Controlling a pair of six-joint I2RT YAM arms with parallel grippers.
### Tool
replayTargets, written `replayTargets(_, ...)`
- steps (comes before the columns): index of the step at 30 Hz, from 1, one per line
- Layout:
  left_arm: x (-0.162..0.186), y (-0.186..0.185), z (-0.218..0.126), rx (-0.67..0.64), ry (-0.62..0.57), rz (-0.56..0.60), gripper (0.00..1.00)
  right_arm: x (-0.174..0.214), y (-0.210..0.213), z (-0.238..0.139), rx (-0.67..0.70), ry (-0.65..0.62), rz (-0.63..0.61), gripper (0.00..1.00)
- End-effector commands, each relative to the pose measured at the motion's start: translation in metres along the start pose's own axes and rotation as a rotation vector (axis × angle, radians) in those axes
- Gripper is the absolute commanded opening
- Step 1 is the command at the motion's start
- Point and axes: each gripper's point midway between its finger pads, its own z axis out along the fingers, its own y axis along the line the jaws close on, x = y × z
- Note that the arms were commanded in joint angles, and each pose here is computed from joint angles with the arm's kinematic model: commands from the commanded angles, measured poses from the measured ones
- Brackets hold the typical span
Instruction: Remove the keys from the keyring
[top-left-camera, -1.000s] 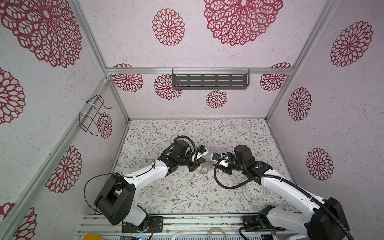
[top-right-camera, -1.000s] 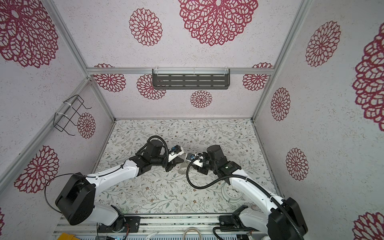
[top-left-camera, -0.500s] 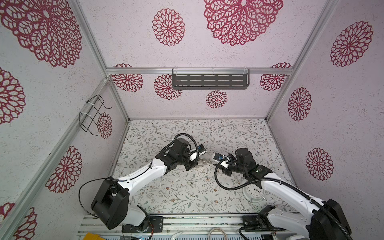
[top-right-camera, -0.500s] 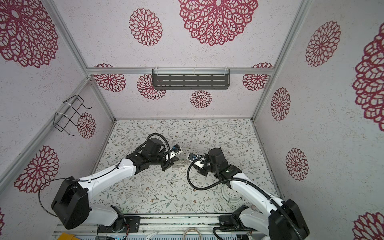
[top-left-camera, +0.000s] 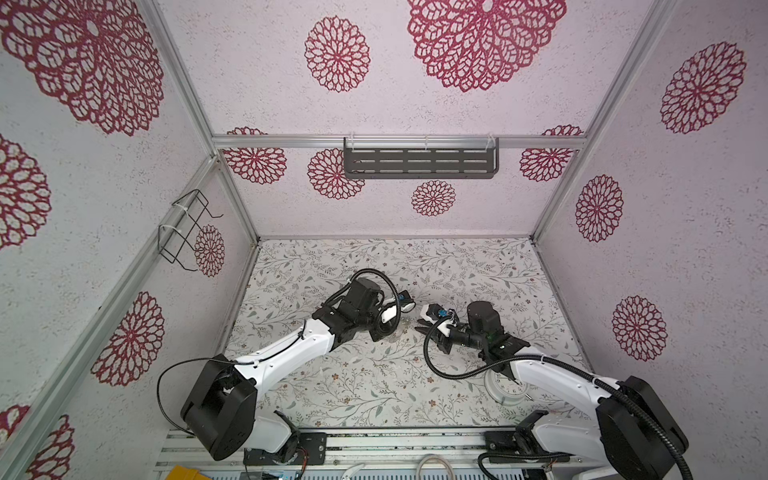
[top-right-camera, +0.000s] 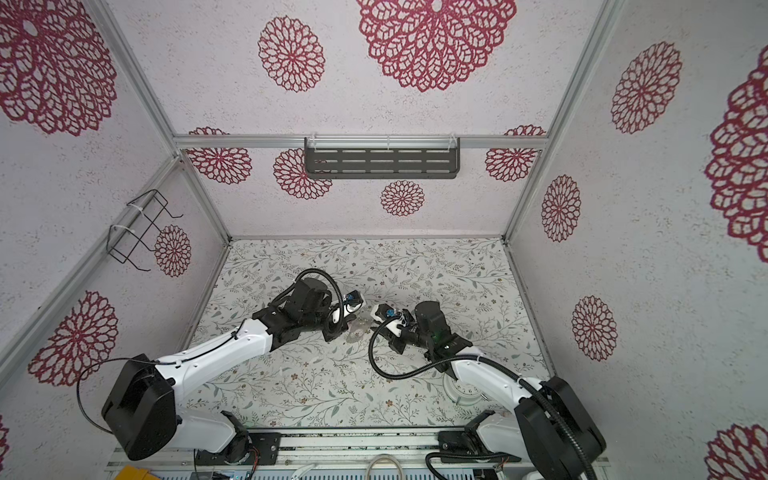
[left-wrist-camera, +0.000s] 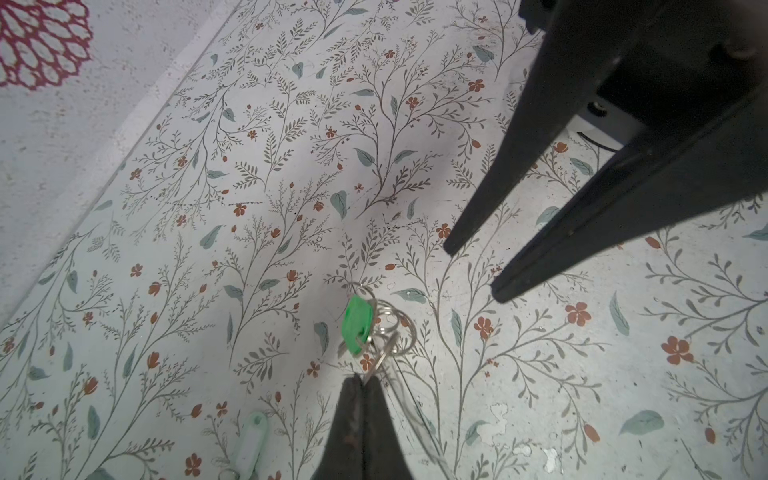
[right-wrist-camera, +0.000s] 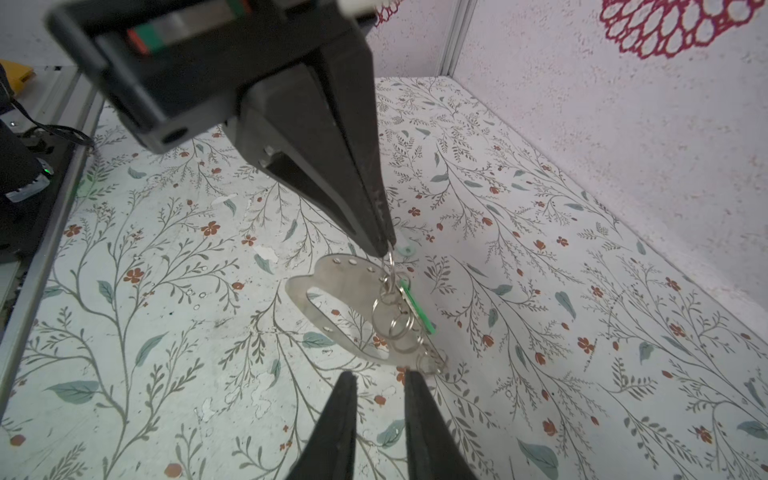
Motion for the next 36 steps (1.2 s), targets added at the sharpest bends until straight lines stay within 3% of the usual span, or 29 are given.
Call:
replayTargets(1,-0.014,-0.005,-0.005,0.014,-0.065,0.026,0.0,-0.026,-0.001,0.001,0.0,-0.12,-0.001,0.22)
replayTargets(9,-0.02,-0.01,-0.005,0.044,-0.094,0.027,0.0,-0.034,0.003,0.008,-0.039,-0.184,0.031,0.19)
replayTargets(22,-0.026,-0.019,-0.009,0.087,-0.136,0.039,0.0,-0.026,0.0,0.013,-0.024,-0.164,0.046,0.14)
replayTargets(28,-0.029,-0.021,-0.012,0.099,-0.147,0.045,0.0,-0.025,-0.001,0.013,-0.021,-0.154,0.04,0.08)
replayTargets(31,-0.03,-0.022,-0.013,0.103,-0.152,0.049,0.0,-0.025,0.001,0.013,-0.029,-0.151,0.035,0.0)
replayTargets(36,-0.034,-0.023,-0.017,0.115,-0.167,0.041,0.0,-0.033,0.006,0.01,-0.06,-0.176,0.03,0.0)
